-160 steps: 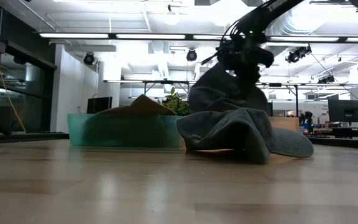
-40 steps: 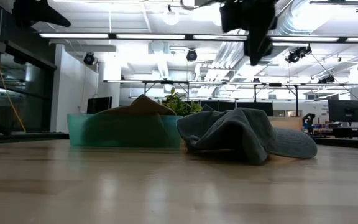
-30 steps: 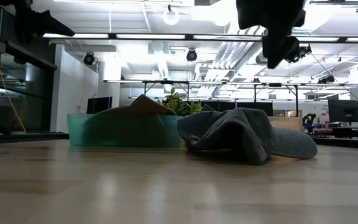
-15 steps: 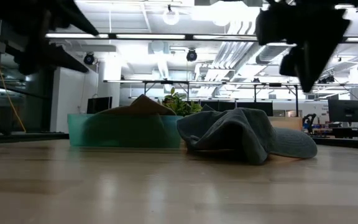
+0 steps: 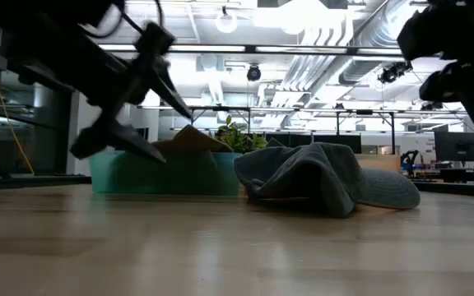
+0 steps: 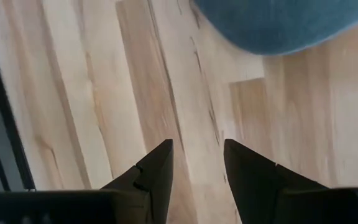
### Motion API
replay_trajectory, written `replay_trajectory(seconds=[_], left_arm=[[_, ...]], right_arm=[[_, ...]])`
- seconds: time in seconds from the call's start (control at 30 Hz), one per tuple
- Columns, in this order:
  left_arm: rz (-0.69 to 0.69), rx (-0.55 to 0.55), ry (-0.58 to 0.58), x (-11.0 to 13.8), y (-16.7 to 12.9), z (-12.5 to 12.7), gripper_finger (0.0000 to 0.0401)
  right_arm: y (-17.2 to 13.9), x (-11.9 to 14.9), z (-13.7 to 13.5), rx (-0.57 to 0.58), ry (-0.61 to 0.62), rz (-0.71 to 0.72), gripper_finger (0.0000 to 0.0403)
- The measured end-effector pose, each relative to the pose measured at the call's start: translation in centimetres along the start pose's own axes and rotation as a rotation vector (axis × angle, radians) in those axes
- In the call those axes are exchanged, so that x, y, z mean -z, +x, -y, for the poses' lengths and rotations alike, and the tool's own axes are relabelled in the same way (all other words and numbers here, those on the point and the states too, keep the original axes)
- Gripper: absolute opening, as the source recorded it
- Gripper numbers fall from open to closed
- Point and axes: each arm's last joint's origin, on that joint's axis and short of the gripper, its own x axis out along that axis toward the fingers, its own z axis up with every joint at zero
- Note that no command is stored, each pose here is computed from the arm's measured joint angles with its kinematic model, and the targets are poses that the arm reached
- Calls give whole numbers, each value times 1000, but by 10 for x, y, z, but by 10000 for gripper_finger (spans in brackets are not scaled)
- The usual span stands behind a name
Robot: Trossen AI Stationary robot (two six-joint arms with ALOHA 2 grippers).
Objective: Pick & Place hat
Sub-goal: Put the blue cap into the orange bin
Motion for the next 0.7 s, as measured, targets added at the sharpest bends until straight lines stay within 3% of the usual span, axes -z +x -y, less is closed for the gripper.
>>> replay_trajectory(seconds=[0.47,0.7], left_arm=[[-10,-85,-31,-27,81,22,275],[-39,-157,-28,-28,103,28,275]], right_arm=[[-16,22,16,-42,-31,117,137],[-19,24,17,-27,-55,148,137]])
